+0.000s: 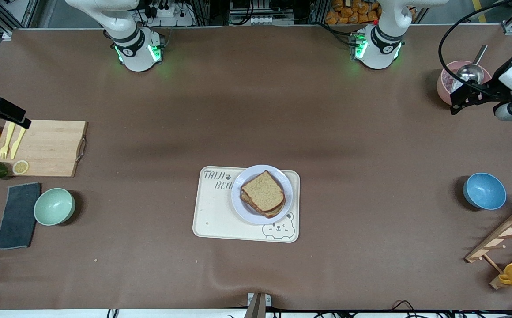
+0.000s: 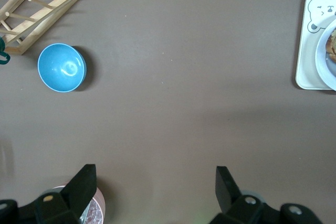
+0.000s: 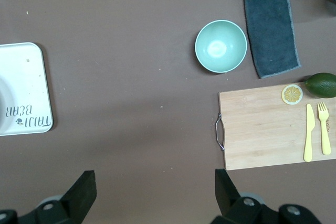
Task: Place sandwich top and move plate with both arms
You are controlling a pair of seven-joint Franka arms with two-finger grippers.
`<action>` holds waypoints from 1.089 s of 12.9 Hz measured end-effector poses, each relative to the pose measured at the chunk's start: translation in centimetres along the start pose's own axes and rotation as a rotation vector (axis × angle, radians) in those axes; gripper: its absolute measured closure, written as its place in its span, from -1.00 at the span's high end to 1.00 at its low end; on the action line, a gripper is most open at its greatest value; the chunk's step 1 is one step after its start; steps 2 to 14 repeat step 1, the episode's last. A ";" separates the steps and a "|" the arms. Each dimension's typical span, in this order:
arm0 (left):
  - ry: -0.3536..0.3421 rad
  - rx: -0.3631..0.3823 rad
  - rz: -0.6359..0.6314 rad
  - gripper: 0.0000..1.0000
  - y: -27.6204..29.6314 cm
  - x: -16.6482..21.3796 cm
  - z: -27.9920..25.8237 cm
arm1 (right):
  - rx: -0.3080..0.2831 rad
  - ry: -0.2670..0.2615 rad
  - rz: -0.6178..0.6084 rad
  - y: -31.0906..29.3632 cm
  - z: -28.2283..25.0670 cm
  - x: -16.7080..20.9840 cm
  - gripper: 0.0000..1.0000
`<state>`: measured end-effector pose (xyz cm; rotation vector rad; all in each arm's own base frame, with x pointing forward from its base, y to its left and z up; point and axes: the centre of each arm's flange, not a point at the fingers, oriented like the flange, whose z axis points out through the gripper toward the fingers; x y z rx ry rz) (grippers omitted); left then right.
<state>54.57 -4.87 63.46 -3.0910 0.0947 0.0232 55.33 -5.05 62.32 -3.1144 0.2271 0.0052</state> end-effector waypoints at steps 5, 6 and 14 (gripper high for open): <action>-0.001 0.000 -0.001 1.00 0.0 0.1 0.0 | 0.000 0.000 0.000 0.0 0.0 0.0 1.00; -0.001 0.000 -0.001 1.00 0.0 0.1 0.0 | 0.000 0.000 0.000 0.0 0.0 0.0 1.00; -0.001 0.000 -0.001 1.00 0.0 0.1 0.0 | 0.000 0.000 0.000 0.0 0.0 0.0 1.00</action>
